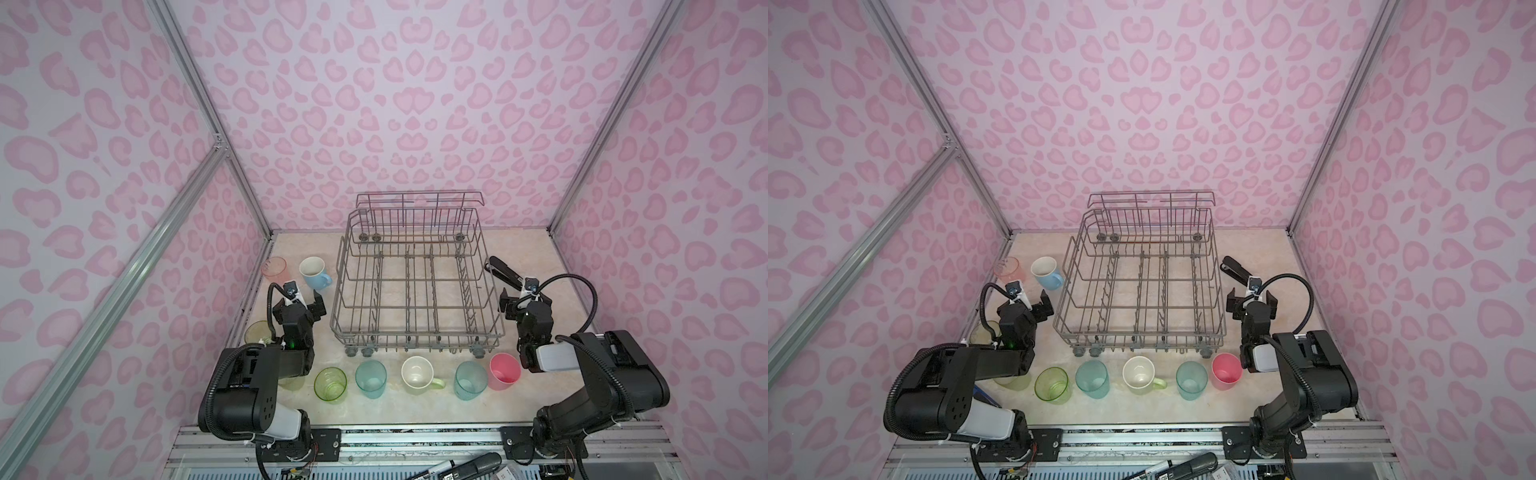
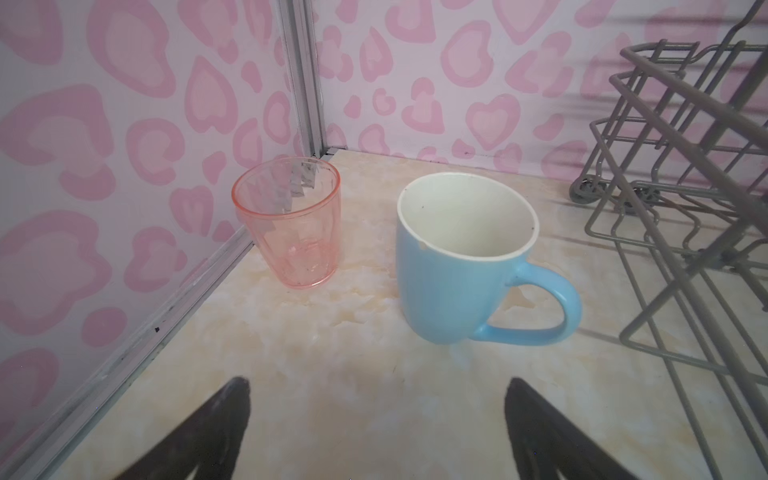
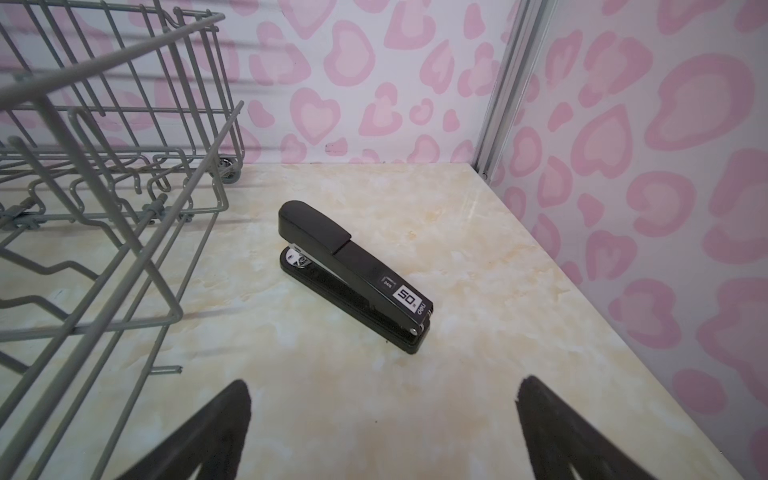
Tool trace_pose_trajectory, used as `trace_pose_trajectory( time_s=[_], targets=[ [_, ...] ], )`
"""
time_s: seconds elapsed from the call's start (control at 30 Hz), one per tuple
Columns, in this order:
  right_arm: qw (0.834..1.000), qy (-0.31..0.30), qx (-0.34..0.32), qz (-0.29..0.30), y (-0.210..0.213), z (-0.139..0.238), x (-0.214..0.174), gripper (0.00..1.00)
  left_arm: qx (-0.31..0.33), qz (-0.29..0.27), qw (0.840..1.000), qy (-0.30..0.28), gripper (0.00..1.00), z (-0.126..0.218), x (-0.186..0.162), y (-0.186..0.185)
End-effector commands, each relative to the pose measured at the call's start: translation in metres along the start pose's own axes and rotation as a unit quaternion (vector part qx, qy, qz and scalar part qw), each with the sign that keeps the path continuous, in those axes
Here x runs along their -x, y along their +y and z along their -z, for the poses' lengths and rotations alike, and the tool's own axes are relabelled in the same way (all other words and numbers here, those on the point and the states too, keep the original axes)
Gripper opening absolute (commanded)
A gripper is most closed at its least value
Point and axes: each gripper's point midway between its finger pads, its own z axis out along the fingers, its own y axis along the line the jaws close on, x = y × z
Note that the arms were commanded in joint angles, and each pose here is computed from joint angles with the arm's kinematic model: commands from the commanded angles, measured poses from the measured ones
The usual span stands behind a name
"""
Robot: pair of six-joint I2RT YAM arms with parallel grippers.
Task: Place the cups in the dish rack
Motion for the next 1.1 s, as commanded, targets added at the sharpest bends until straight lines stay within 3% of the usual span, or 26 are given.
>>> trace_pose_trajectory(
  time_s=[0.0,1.07],
  targets=[
    [1.0,-0.001,0.005,0.002,0.0015,0.0,-0.0001,1.0,-0.007,0.008,1.0,-0.018,0.97,0.0009,0.0098,-0.0022],
    [1.0,0.008,0.007,-0.021,-0.0071,-0.005,-0.0014,1.0,-0.007,0.008,1.0,-0.017,0.97,0.0007,0.0096,-0.0024]
  ],
)
